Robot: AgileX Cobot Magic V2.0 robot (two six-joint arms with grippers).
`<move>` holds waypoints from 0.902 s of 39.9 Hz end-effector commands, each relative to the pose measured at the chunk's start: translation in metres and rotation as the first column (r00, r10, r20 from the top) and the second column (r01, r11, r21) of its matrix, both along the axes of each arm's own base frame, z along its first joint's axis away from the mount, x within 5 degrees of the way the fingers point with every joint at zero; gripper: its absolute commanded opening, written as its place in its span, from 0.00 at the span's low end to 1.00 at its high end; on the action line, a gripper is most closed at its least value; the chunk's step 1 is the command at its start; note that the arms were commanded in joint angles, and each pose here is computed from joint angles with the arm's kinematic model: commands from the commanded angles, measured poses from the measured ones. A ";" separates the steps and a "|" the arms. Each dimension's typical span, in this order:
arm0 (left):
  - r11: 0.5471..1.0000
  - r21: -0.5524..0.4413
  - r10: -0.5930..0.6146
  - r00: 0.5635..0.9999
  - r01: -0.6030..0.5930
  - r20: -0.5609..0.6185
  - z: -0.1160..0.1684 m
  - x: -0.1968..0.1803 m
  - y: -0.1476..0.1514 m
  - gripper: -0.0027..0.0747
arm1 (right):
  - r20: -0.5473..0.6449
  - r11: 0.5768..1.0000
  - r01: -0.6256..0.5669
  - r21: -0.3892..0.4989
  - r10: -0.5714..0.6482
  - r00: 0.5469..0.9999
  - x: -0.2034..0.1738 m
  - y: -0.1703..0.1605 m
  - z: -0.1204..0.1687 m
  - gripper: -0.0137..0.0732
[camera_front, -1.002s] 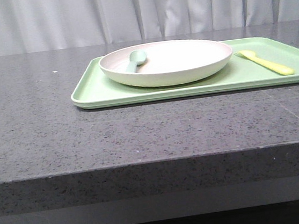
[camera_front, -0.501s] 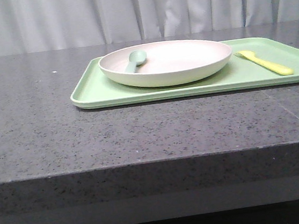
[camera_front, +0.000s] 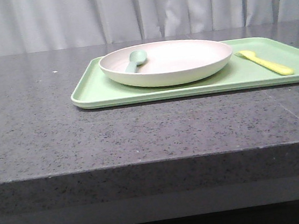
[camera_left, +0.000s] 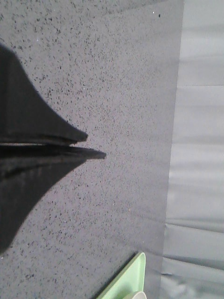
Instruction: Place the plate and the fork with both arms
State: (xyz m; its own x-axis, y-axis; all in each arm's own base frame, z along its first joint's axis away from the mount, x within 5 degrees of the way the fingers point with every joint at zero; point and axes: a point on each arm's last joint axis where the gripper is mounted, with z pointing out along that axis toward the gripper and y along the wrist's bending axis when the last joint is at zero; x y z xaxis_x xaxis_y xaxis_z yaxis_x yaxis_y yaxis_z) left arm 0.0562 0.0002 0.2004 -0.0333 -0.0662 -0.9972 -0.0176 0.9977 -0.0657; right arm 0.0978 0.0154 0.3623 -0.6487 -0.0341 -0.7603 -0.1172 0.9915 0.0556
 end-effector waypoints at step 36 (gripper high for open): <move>1.000 -0.010 0.008 0.994 -0.007 0.107 0.009 -0.002 0.001 0.01 | 0.104 1.000 0.002 -0.005 -0.001 0.995 -0.001 -0.001 0.010 0.08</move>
